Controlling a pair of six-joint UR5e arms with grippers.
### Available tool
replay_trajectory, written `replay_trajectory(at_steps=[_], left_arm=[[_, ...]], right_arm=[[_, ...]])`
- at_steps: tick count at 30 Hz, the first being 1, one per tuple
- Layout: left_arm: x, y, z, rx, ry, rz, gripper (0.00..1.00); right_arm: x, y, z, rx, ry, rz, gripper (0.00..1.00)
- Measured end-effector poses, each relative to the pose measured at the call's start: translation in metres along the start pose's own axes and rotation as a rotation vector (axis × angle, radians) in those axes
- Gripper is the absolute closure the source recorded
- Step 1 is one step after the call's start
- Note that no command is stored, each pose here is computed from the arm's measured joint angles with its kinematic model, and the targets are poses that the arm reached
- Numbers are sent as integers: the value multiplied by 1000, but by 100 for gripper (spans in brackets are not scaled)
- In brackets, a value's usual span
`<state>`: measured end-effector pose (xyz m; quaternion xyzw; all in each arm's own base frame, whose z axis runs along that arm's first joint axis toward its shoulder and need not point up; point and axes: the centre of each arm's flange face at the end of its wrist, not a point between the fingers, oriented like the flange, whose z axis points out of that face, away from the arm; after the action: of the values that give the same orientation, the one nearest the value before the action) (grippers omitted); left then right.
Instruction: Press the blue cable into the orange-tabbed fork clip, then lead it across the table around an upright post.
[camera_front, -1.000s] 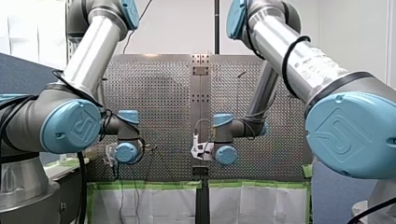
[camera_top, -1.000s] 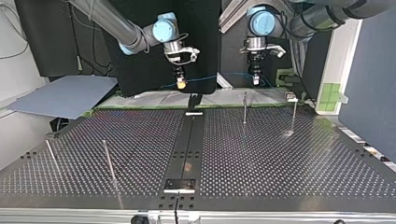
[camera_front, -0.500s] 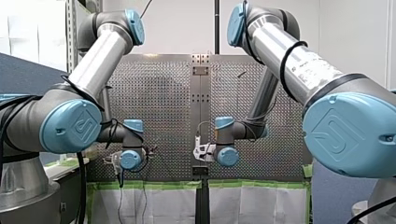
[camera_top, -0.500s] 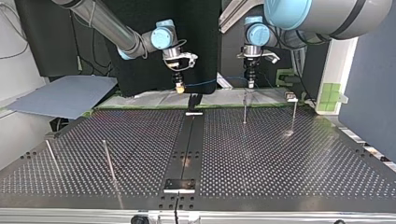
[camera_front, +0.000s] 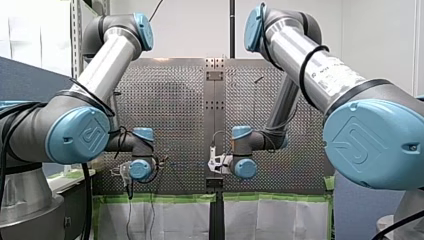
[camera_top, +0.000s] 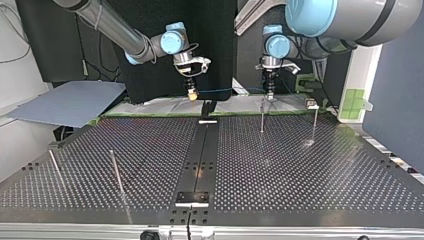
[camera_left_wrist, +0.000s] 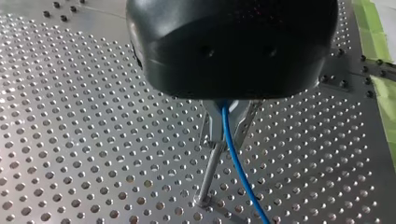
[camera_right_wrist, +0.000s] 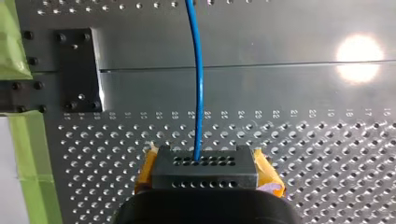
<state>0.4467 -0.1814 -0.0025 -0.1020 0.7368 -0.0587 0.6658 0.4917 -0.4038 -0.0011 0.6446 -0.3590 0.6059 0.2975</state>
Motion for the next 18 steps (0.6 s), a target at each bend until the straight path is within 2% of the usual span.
replay_trajectory(at_steps=[11, 18], left_arm=[[-6, 8, 15, -20, 10, 1, 100], [-8, 14, 19, -27, 6, -3, 100]], right_arm=[[-31, 1, 3, 11, -40, -5, 100], [-37, 1, 7, 11, -41, -4, 100]])
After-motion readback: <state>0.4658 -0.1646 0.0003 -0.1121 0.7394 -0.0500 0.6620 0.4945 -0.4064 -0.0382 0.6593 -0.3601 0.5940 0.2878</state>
